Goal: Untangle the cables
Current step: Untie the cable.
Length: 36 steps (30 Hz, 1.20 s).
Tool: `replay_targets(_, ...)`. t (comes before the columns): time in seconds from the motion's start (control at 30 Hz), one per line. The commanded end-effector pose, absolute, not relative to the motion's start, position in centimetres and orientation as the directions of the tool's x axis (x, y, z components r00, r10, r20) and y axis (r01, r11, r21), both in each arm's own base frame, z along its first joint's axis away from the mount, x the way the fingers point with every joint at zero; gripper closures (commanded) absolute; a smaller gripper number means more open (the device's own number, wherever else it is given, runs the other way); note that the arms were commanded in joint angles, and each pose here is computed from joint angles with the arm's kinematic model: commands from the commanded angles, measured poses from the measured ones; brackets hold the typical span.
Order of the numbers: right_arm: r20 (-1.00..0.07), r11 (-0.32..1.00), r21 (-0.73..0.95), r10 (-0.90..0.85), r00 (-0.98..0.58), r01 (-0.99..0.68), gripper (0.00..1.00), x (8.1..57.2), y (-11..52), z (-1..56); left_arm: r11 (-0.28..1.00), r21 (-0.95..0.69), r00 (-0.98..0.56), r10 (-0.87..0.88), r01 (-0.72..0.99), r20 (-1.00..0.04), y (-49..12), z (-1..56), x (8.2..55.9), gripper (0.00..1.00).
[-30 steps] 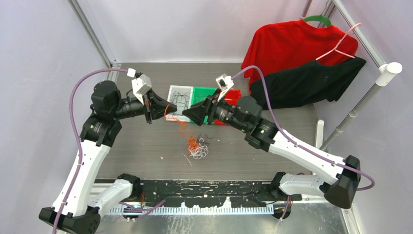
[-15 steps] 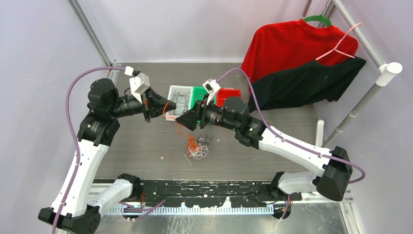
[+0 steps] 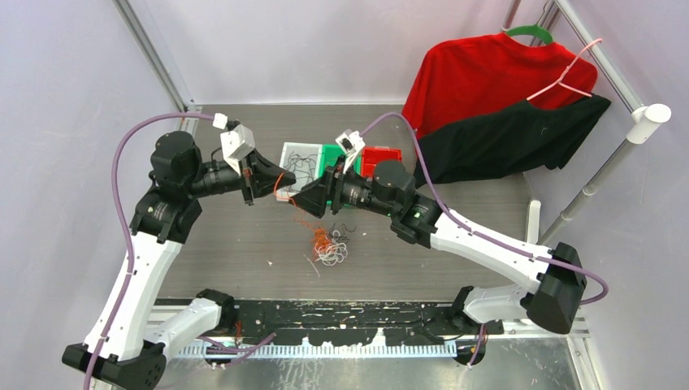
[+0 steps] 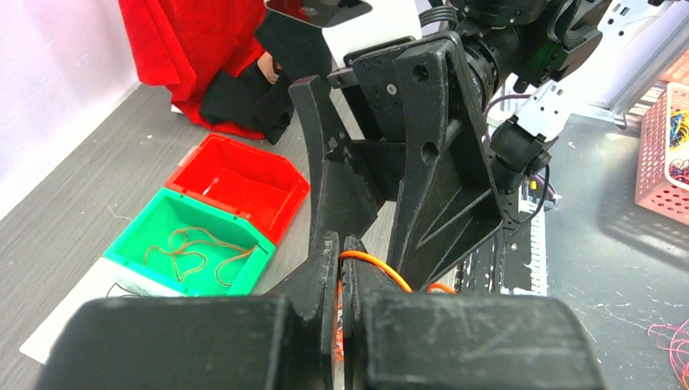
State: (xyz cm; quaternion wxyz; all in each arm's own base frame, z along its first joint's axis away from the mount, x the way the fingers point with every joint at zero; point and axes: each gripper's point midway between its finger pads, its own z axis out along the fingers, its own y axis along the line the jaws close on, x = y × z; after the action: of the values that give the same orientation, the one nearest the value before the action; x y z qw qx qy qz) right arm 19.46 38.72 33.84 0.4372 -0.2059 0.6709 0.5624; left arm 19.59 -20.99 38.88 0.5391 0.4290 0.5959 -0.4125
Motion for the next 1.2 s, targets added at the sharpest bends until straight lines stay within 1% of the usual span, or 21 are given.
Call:
replay_targets(0.0,-0.826,0.2,0.552,0.267,-0.497,-0.81,0.36,19.1,40.1,37.4,0.285,0.006,-0.009,0.053,0.959,-0.999,-21.2,40.6,19.3,1.0)
replay_targets(0.17,-0.835,0.231,0.545,0.24,-0.496,-0.806,0.36,20.4,41.7,35.4,0.264,-0.01,-0.019,0.033,0.965,-0.999,-21.7,42.0,19.0,1.0)
replay_targets(0.33,-0.838,0.309,0.545,0.198,-0.508,-0.779,0.38,21.8,42.2,30.7,0.241,0.001,0.001,0.0,0.97,-1.0,-21.8,44.8,18.1,1.0)
replay_targets(0.57,-0.819,0.413,0.567,0.186,-0.543,-0.713,0.41,23.2,41.7,23.3,0.234,0.05,0.068,-0.068,0.971,-0.995,-21.7,49.5,16.9,1.0)
replay_targets(0.8,-0.792,0.466,0.596,0.206,-0.574,-0.654,0.41,23.8,41.0,18.5,0.25,0.131,0.163,-0.111,0.959,-0.98,-21.3,53.6,16.0,1.0)
replay_targets(0.87,-0.791,0.483,0.594,0.206,-0.576,-0.643,0.42,23.9,40.6,17.5,0.256,0.151,0.185,-0.116,0.955,-0.976,-21.2,54.3,16.0,1.0)
replay_targets(0.97,-0.791,0.515,0.588,0.206,-0.576,-0.624,0.48,23.9,39.8,16.1,0.272,0.177,0.215,-0.116,0.946,-0.97,-21.1,54.8,16.2,1.0)
replay_targets(1.03,-0.791,0.53,0.584,0.205,-0.576,-0.615,0.49,23.8,39.2,15.5,0.281,0.189,0.229,-0.114,0.941,-0.967,-21.0,54.9,16.3,1.0)
replay_targets(1.1,-0.804,0.536,0.57,0.205,-0.558,-0.623,0.46,23.6,38.5,15.9,0.284,0.189,0.227,-0.107,0.94,-0.968,-21.0,54.6,16.3,1.0)
replay_targets(1.17,-0.825,0.542,0.546,0.218,-0.521,-0.639,0.41,23.4,37.4,17.4,0.285,0.183,0.218,-0.094,0.941,-0.972,-20.9,53.7,16.4,1.0)
